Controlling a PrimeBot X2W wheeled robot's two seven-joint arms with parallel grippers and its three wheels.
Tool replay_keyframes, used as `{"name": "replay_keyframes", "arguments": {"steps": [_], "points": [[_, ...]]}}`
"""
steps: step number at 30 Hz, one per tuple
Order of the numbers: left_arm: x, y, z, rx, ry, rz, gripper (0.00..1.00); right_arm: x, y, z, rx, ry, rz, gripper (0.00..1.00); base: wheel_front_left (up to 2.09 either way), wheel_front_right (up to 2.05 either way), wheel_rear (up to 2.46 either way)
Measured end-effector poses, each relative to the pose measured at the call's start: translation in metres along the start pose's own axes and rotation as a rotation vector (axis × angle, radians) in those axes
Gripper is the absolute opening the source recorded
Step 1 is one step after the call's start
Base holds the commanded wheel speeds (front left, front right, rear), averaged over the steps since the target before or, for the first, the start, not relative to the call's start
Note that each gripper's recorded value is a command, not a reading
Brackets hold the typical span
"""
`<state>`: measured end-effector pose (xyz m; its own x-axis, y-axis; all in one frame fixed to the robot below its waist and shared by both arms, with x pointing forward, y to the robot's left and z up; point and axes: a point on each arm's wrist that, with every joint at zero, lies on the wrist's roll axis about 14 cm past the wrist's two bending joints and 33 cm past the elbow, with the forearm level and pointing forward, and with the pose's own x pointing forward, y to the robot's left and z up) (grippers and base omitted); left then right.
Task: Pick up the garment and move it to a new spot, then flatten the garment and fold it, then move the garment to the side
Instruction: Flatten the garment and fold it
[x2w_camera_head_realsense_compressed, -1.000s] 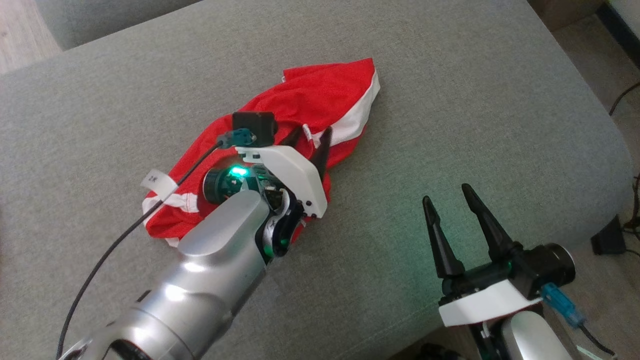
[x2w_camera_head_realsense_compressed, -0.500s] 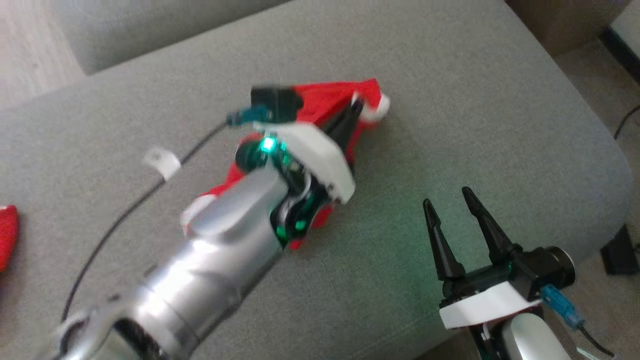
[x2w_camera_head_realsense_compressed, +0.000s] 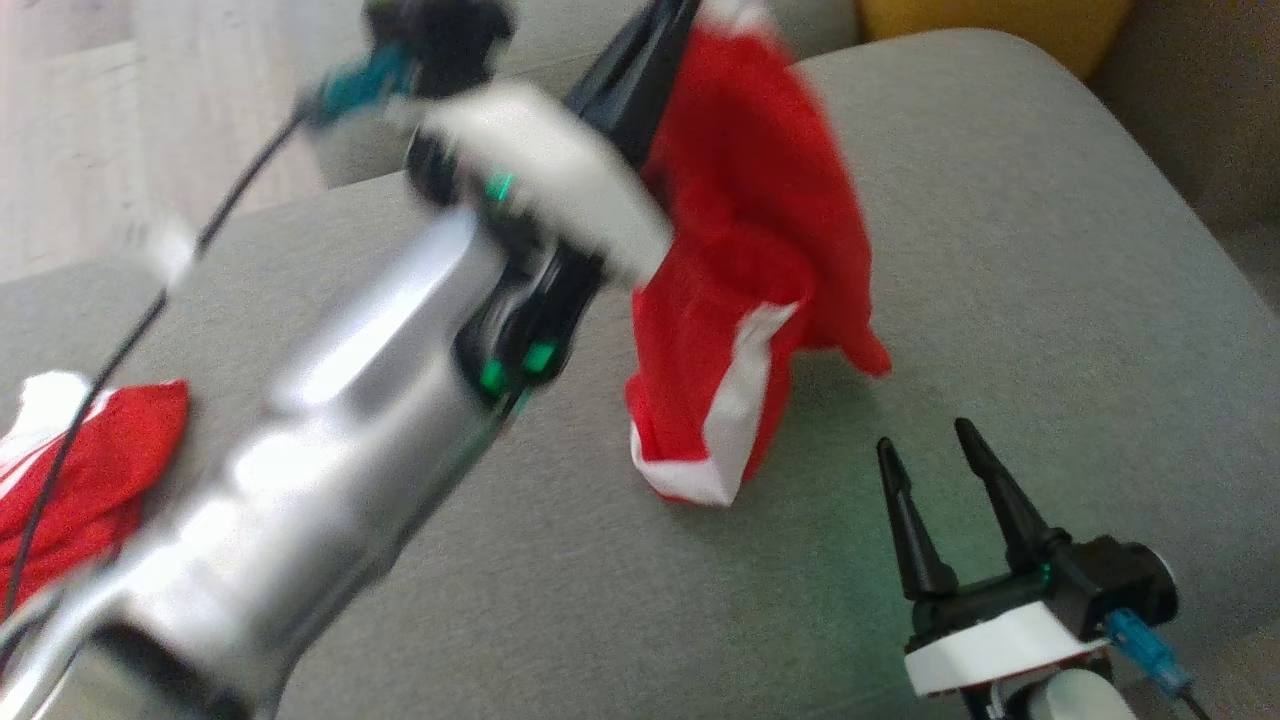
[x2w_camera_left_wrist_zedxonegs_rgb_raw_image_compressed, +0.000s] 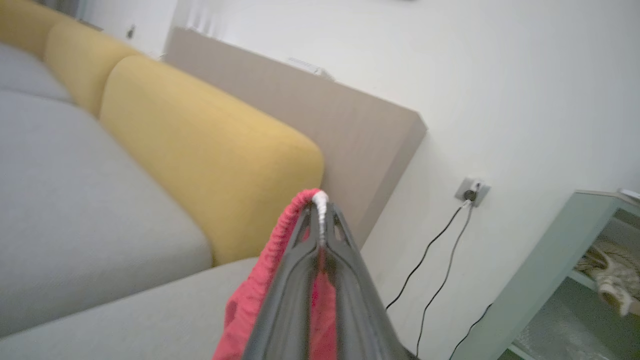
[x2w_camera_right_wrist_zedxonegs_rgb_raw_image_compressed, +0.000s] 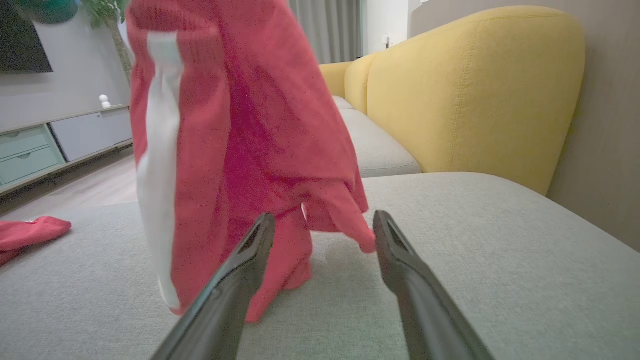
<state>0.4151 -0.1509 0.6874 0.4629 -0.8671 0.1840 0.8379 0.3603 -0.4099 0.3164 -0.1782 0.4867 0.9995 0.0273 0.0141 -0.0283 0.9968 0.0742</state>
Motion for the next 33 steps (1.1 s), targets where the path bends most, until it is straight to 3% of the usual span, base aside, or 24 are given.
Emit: {"name": "replay_keyframes", "arguments": {"steps": [6,7,10,14,18,22,28,33], "points": [[-0.108,0.077,-0.085,-0.17,0.111,0.321,0.0,0.015,0.001,0.005,-0.007,-0.017,0.02,1.0,0.0,0.0,0.0],[-0.108,0.077,-0.085,-0.17,0.111,0.321,0.0,0.015,0.001,0.005,-0.007,-0.017,0.02,1.0,0.0,0.0,0.0],[-0.169,0.102,-0.126,-0.244,0.171,0.484,0.0,0.024,0.005,0.001,-0.018,-0.003,0.04,1.0,0.0,0.0,0.0],[-0.215,0.112,-0.145,-0.306,0.174,0.596,0.0,0.037,0.011,-0.013,-0.03,0.04,0.084,1.0,0.0,0.0,0.0],[-0.237,0.125,-0.142,-0.303,0.149,0.667,0.0,0.06,0.004,-0.035,-0.059,0.113,0.132,1.0,0.0,0.0,0.0],[-0.26,0.137,-0.148,-0.301,0.151,0.733,0.0,0.108,0.009,-0.055,-0.036,0.253,0.216,1.0,0.0,0.0,0.0],[-0.259,0.15,-0.142,-0.294,0.131,0.749,0.0,0.167,0.02,-0.054,-0.069,0.401,0.32,1.0,0.0,0.0,0.0],[-0.261,0.157,-0.146,-0.3,0.132,0.763,0.0,0.179,0.04,-0.083,-0.082,0.568,0.398,1.0,0.0,0.0,0.0]]}}
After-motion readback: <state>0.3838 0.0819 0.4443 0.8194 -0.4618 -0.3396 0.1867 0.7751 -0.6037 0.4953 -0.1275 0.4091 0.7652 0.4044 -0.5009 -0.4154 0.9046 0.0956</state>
